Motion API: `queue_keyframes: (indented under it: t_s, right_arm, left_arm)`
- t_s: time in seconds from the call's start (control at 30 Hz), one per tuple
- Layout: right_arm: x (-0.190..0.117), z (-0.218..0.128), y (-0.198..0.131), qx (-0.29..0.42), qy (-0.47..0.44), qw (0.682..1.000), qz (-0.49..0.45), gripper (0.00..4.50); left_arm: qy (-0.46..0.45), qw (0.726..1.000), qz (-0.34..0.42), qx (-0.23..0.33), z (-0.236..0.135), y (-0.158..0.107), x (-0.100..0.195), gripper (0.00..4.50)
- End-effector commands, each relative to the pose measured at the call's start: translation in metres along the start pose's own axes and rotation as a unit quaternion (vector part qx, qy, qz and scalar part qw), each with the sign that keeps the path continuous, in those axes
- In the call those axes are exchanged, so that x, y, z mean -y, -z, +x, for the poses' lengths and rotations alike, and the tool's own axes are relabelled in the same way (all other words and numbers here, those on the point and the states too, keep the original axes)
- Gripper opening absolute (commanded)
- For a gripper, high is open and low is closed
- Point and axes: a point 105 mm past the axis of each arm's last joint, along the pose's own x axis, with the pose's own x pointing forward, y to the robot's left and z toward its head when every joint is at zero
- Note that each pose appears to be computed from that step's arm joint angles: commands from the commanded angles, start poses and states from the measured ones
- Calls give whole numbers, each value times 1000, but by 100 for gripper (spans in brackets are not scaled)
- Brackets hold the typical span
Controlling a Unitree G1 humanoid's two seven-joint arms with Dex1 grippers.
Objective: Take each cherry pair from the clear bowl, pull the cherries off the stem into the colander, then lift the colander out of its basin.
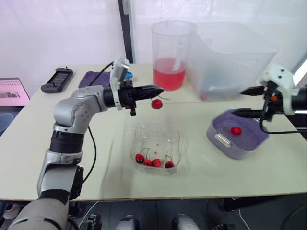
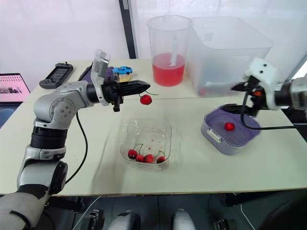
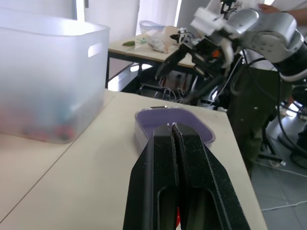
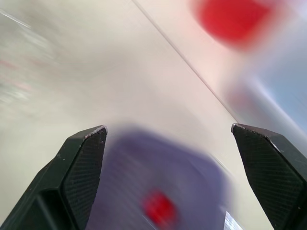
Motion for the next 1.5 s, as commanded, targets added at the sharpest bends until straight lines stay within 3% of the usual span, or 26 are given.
queue_keyframes:
  t_s: [0.03,0.23,0.4,0.87,1.0,1.3,1.4,1.5]
  right_arm:
    - [-19,12,-24,58,-15,998,-10,442]
    - [-46,71,-43,142,-34,989,11,442]
    - [-63,95,-58,172,-48,984,17,442]
    - [-79,108,-87,240,-80,966,51,442]
    - [-84,106,-90,242,-93,964,57,311]
    - [-85,105,-85,228,-91,968,54,311]
    - [-85,106,-83,225,-91,969,57,238]
    - [-85,107,-81,221,-90,969,56,95]
  left_arm:
    - [14,999,33,25,-1,-23,8,0]
    - [22,999,31,28,3,-23,13,0]
    - [25,999,29,26,3,-23,17,0]
    - [21,999,30,17,4,-18,20,0]
    - [18,999,31,17,3,-18,19,0]
    - [17,999,33,19,5,-18,18,0]
    - [18,999,33,18,5,-18,18,0]
    - [15,999,34,19,5,-18,17,0]
